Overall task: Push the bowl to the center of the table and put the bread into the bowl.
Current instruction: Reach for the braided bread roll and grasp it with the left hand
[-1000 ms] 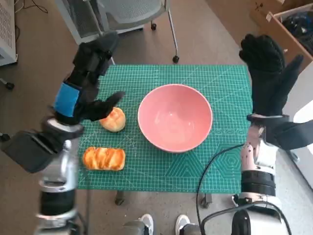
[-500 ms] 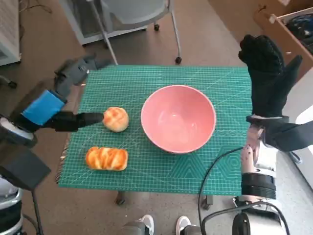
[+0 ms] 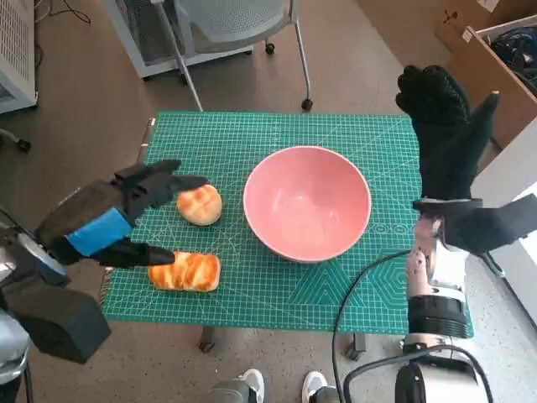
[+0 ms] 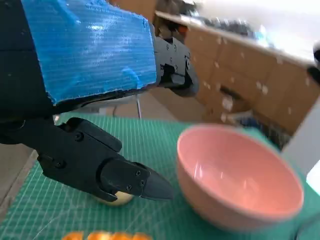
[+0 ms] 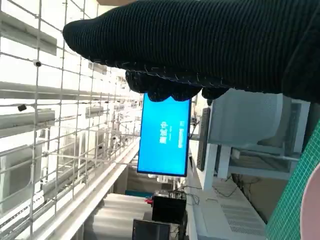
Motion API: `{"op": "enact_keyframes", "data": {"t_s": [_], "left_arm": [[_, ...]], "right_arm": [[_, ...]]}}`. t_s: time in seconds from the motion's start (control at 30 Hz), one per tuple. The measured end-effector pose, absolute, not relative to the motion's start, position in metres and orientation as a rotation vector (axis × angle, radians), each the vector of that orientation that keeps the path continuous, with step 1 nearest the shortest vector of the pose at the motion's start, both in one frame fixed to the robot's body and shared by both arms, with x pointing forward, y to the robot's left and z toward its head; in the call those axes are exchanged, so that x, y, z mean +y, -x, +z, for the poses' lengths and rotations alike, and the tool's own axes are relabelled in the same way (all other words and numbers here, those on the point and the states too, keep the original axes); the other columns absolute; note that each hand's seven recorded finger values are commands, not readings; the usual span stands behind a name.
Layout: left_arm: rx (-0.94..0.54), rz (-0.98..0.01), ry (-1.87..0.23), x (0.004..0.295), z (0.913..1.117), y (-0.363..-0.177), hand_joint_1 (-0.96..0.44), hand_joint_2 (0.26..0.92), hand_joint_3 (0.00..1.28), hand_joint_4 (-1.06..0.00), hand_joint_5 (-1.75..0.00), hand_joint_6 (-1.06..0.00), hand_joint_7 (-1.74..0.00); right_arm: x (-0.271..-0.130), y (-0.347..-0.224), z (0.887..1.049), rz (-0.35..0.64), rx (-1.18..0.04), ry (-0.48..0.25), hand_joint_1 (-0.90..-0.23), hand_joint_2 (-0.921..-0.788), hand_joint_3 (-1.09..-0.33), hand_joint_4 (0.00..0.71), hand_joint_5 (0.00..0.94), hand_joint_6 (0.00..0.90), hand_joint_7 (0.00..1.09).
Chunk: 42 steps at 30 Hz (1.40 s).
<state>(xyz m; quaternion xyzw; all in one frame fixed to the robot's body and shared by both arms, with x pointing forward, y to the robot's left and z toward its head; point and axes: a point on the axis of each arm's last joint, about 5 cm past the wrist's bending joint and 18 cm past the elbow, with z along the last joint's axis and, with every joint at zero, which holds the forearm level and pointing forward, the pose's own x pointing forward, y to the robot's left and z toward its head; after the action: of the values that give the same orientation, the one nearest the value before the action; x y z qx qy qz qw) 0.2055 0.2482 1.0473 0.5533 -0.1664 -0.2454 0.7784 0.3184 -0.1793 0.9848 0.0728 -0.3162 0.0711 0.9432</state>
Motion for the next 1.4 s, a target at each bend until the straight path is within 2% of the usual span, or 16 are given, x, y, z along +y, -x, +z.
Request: {"op": "enact_keyframes", "data": {"t_s": [0.33, 0.77, 1.13, 1.4], "left_arm": [[-0.318, -0.593, -1.22, 0.252, 1.026, -0.205, -0.52, 0.884, 0.0, -0.34, -0.01, -0.37, -0.21], [-0.24, -0.583, -1.197, 0.25, 0.995, -0.203, -0.51, 0.893, 0.0, -0.32, 0.0, -0.35, -0.15], [-0.121, -0.59, -1.194, 0.247, 0.971, -0.202, -0.4, 0.832, 0.0, -0.29, 0.0, -0.35, -0.09], [0.039, -0.614, -1.203, 0.246, 0.956, -0.203, -0.26, 0.817, 0.0, -0.3, -0.01, -0.38, -0.07]], "right_arm": [[-0.178, -0.319, 0.984, 0.154, -0.643, -0.146, -0.593, -0.921, -0.682, 0.282, 0.008, 0.118, 0.47], [-0.179, -0.319, 0.983, 0.158, -0.644, -0.152, -0.592, -0.921, -0.684, 0.28, 0.005, 0.122, 0.47], [-0.179, -0.319, 0.985, 0.157, -0.653, -0.153, -0.591, -0.921, -0.685, 0.276, 0.002, 0.119, 0.48], [-0.179, -0.319, 0.985, 0.156, -0.654, -0.154, -0.589, -0.921, -0.684, 0.276, 0.002, 0.117, 0.48]]}}
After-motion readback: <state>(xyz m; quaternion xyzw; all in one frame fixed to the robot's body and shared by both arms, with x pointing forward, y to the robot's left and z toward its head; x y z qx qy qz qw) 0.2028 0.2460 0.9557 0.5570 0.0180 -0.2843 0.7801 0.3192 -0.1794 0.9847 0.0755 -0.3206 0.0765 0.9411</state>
